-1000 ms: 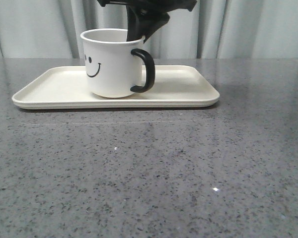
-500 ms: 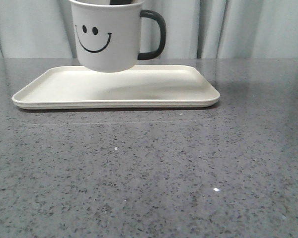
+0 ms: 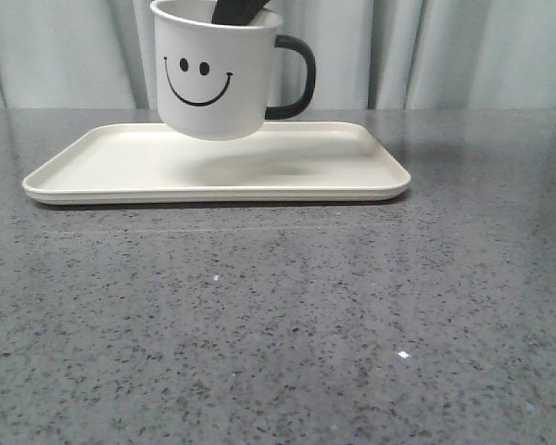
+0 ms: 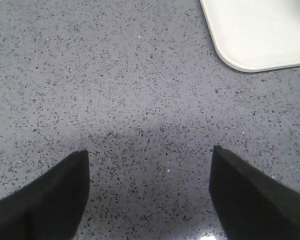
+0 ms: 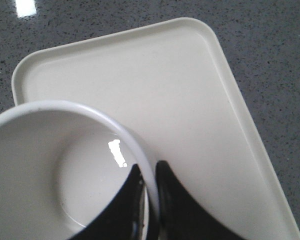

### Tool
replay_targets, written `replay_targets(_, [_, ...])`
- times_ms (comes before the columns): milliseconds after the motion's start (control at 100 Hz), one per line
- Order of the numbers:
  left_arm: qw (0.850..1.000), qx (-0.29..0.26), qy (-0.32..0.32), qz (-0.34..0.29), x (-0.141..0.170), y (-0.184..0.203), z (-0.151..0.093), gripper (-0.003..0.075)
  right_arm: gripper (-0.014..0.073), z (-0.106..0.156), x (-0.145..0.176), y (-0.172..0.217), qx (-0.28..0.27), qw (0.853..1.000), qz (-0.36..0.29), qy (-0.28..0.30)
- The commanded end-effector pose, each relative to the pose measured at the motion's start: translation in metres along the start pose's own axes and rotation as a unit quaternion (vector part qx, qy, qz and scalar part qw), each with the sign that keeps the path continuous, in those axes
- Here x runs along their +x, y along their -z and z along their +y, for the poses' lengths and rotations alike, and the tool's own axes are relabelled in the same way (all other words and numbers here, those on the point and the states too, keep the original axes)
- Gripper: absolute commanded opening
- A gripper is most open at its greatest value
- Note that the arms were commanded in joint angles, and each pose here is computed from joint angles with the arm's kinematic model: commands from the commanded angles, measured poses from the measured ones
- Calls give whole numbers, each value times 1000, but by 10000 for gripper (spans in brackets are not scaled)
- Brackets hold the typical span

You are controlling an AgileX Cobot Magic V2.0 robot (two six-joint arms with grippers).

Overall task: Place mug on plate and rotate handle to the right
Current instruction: 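Lift the mug slightly with the right gripper and turn it, handle swinging away, then set the mug back on the tray and open the right gripper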

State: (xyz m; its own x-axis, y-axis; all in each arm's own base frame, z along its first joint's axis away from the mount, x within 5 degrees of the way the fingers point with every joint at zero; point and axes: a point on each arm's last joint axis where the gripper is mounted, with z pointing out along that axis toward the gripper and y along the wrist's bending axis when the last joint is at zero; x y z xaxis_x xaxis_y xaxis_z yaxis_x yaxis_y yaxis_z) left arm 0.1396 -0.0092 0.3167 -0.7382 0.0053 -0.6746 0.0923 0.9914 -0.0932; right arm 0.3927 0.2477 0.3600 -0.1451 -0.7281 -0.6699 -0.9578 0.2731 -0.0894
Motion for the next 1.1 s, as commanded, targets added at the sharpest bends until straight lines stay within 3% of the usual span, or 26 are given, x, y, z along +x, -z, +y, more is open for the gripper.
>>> replay_targets(0, [999, 1, 2, -39, -10, 7, -1, 494, -62, 15, -14, 37, -10, 999, -15, 31])
replay_targets(270, [999, 1, 2, -39, -10, 7, -1, 494, -62, 12, -10, 37, 8, 999, 9, 38])
replay_targets(1090, [999, 1, 2, -39, -10, 7, -1, 494, -62, 8, -2, 7, -16, 999, 26, 28])
